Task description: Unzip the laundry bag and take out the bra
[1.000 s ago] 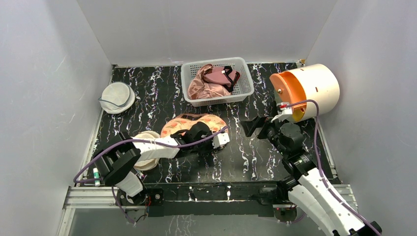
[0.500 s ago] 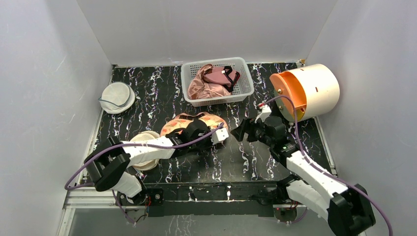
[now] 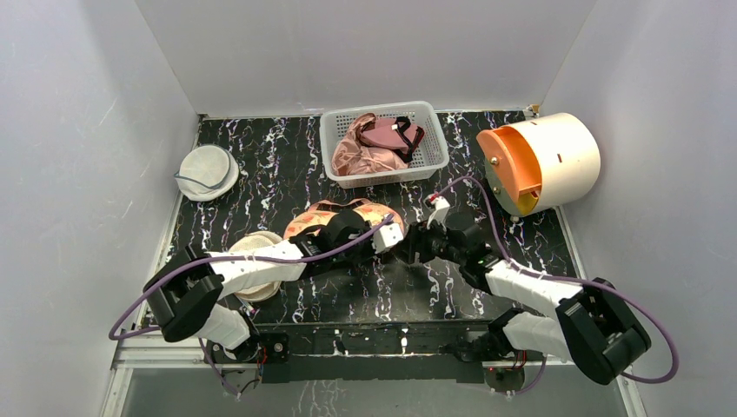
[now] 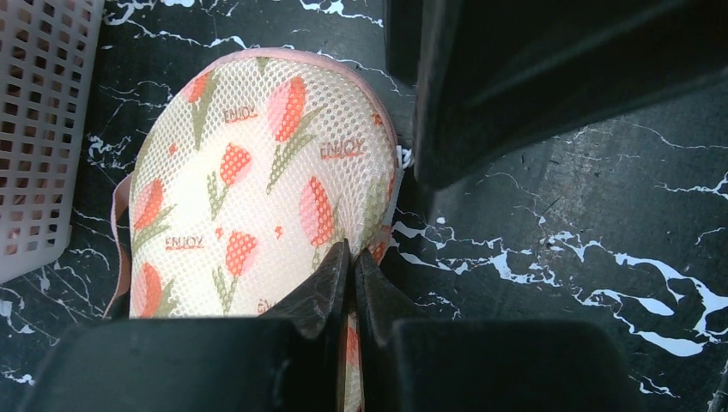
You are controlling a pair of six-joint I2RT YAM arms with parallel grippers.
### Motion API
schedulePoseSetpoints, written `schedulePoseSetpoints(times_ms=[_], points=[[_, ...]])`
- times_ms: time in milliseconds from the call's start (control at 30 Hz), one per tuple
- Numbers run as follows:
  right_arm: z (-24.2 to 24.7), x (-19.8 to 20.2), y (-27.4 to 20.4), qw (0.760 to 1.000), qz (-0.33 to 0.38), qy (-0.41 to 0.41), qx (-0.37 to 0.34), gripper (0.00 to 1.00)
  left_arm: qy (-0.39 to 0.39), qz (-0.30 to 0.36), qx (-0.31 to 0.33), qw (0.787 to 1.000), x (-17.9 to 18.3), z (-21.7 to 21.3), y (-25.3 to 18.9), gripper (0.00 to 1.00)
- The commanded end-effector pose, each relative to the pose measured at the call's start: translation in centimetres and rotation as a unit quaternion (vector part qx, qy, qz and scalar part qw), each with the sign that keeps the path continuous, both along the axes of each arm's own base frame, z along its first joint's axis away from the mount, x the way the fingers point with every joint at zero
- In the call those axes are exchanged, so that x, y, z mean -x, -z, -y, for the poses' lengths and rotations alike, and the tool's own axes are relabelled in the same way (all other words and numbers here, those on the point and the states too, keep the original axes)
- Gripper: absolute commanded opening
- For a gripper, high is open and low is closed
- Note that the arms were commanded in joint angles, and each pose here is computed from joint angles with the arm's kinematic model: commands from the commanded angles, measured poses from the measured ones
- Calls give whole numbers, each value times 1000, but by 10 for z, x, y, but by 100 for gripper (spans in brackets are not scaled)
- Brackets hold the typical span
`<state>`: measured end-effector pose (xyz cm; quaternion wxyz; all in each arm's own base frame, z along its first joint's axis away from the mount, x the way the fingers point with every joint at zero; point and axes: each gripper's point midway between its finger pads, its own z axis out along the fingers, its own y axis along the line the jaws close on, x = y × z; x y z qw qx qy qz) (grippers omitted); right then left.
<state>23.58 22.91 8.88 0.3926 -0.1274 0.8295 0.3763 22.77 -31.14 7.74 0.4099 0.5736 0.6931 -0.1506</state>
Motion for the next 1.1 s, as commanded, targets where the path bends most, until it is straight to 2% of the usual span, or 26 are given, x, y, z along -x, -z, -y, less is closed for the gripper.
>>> schedulePoseSetpoints(times_ms=[0,267,433,800,1067], points=[[-13,-4,-7,999,45,0,-19,51,0,29,42,999,-5,10,-39,0],[-14,0,11,999,45,-2,-8,46,1,30,43,999,-4,9,-41,0],[-18,5,2,997,76,-19,-25,36,1,29,43,999,-4,9,-40,0],[-23,2,-20,991,124,-15,-47,32,3,28,43,999,-3,9,-40,0],[-28,-5,-22,991,126,-9,-50,30,5,27,45,999,-2,10,-40,0]])
